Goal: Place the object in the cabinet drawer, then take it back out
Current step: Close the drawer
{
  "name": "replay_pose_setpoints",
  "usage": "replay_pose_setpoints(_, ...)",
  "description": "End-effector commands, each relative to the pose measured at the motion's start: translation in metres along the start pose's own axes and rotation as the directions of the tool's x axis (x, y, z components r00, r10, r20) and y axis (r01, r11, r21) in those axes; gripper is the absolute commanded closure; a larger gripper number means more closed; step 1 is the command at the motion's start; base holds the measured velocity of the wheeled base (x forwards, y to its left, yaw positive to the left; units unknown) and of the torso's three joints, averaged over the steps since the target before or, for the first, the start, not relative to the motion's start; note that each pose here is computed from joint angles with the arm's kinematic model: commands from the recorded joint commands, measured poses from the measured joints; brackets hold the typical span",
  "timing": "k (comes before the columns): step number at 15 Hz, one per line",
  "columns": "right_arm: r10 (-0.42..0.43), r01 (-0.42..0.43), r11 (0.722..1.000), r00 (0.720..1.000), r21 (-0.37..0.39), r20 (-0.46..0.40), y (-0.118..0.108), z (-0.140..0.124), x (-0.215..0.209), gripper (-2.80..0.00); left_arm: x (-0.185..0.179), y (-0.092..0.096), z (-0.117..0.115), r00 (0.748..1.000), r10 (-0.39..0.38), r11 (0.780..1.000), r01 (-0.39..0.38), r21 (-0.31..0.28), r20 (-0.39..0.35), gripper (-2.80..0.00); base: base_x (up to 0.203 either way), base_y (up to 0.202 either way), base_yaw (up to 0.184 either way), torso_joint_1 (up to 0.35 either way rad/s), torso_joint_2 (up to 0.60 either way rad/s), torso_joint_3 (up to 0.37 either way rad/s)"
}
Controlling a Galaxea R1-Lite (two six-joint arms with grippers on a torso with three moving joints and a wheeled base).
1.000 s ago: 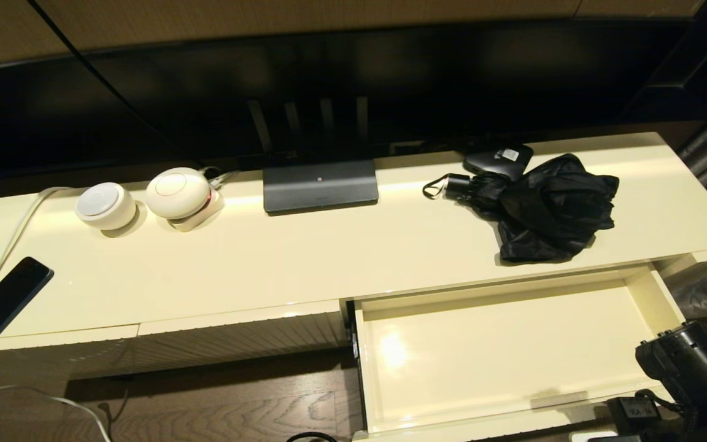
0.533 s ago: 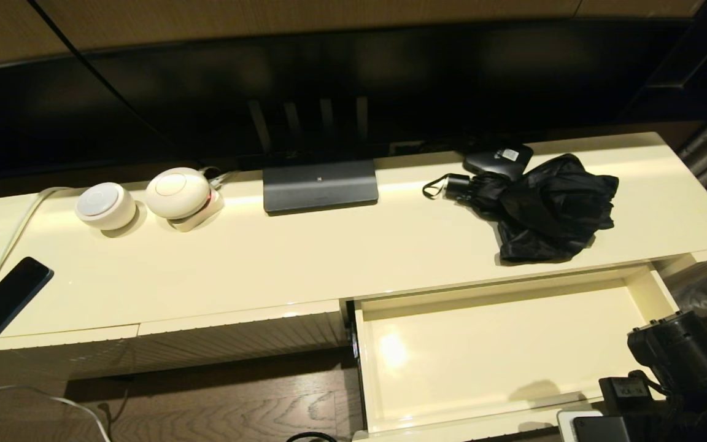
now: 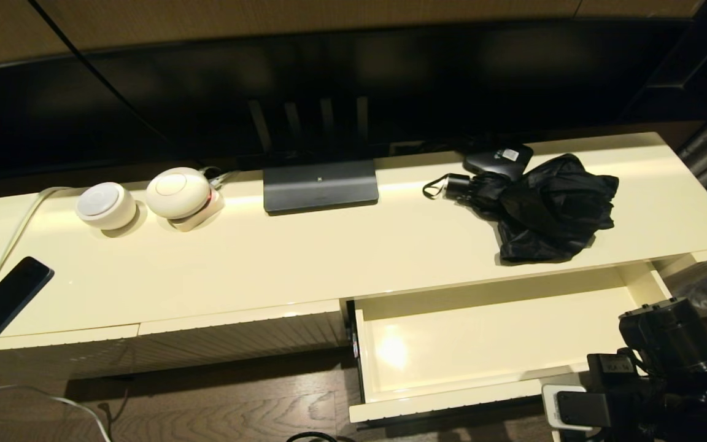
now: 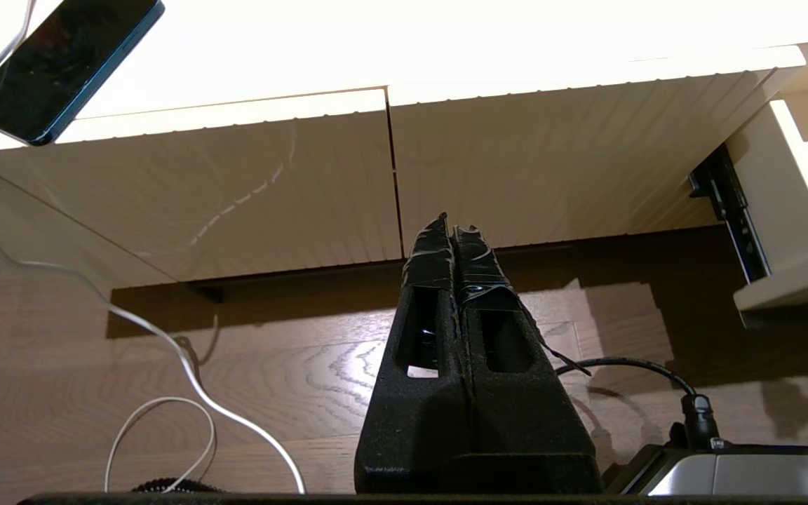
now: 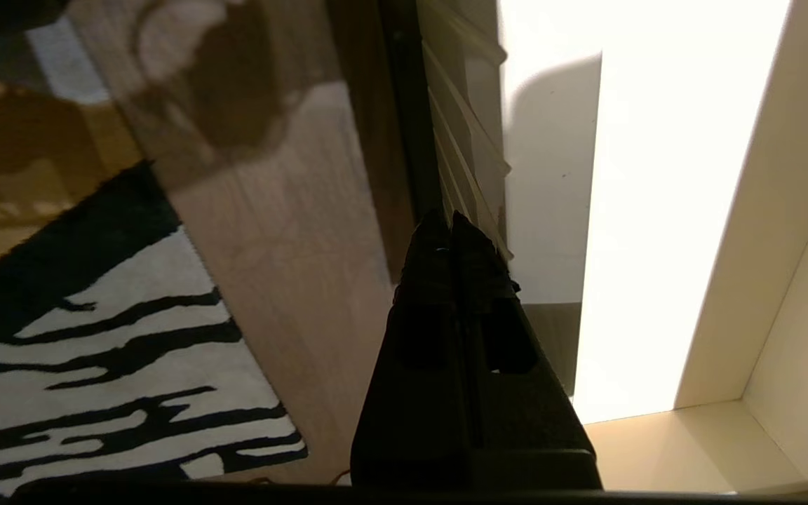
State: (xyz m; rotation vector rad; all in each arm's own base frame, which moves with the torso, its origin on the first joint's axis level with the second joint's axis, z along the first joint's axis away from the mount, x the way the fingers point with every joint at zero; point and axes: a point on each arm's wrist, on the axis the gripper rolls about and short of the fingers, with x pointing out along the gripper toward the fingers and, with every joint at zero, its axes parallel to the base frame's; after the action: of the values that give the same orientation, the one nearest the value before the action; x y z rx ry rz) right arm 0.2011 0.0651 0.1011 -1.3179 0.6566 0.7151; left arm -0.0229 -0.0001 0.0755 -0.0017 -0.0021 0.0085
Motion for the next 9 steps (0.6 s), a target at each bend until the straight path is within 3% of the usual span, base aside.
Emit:
replay_pose_setpoints(1,-0.02,0.02,1.0,1.0,-0.004,0.007,-0.005,0.003,0.008,0.0,0.0,0.0,-0.001,1.0,0.001,1.0,-0.001,0.0,-0.004,0.0,0.0,0.0,0.0,0.0,0.0,0.0)
replay_pose_setpoints(3,-0.073,0.073,0.997,0.997,0.005,0.024,-0.016,0.007,0.014,0.0,0.0,0.0,-0.001,1.0,0.001,1.0,-0.001,0.0,-0.004,0.0,0.0,0.0,0.0,0.0,0.0,0.0)
replay_pose_setpoints(9,-0.118,0.117,0.993,0.993,0.026,0.022,-0.037,0.01,0.026,0.0,0.0,0.0,-0.001,1.0,0.001,1.0,-0.001,0.0,-0.005,0.0,0.0,0.0,0.0,0.0,0.0,0.0)
